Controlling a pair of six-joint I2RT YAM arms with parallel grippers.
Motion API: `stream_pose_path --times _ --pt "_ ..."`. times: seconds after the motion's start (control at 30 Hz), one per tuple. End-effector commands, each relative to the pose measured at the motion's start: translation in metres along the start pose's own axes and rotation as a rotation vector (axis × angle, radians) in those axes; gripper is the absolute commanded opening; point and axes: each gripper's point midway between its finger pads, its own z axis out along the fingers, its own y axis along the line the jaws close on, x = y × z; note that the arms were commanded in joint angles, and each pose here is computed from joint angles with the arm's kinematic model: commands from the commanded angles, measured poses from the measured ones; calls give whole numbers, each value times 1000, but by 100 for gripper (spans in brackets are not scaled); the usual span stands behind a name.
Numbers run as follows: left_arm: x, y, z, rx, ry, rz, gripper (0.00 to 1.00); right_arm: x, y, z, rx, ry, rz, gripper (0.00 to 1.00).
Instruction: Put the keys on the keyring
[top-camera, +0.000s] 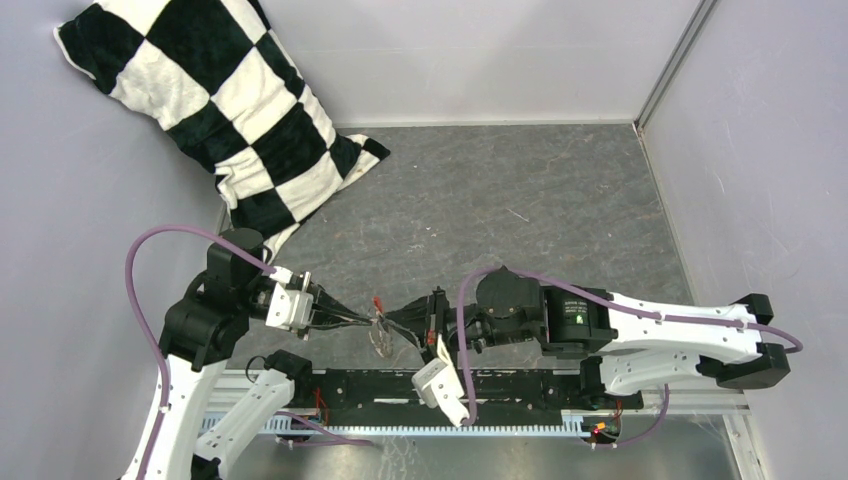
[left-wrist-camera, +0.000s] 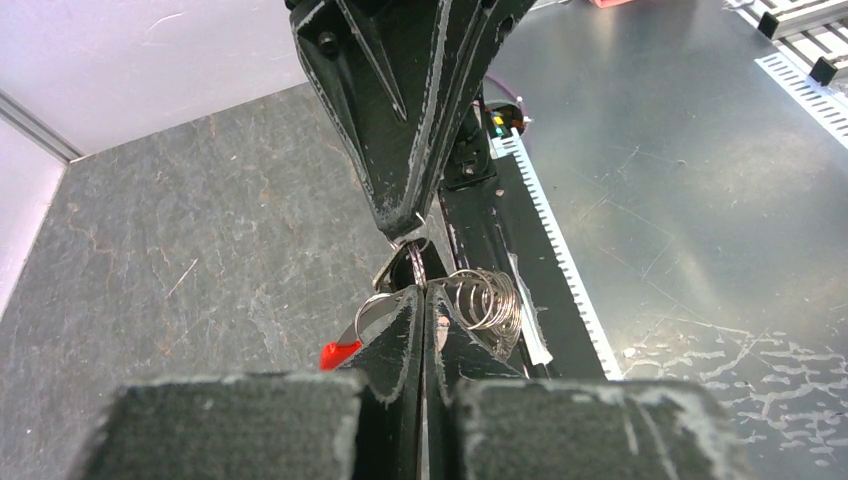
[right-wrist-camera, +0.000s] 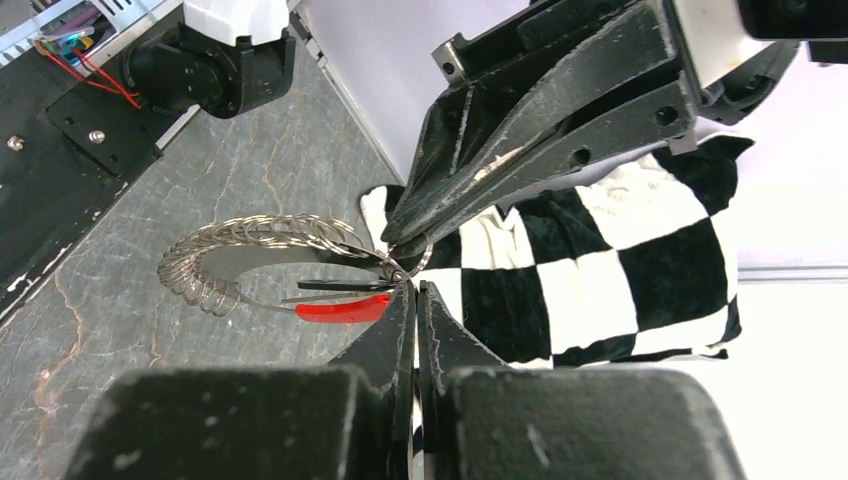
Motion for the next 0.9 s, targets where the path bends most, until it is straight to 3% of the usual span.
stream_pose_path --times 0.0,0.87 --pt "-4 2 0 -6 0 -2 2 -25 -43 -15 158 -78 -35 0" --pt "-39 -5 3 135 -144 -11 2 -5 -16 -29 127 -20 34 0"
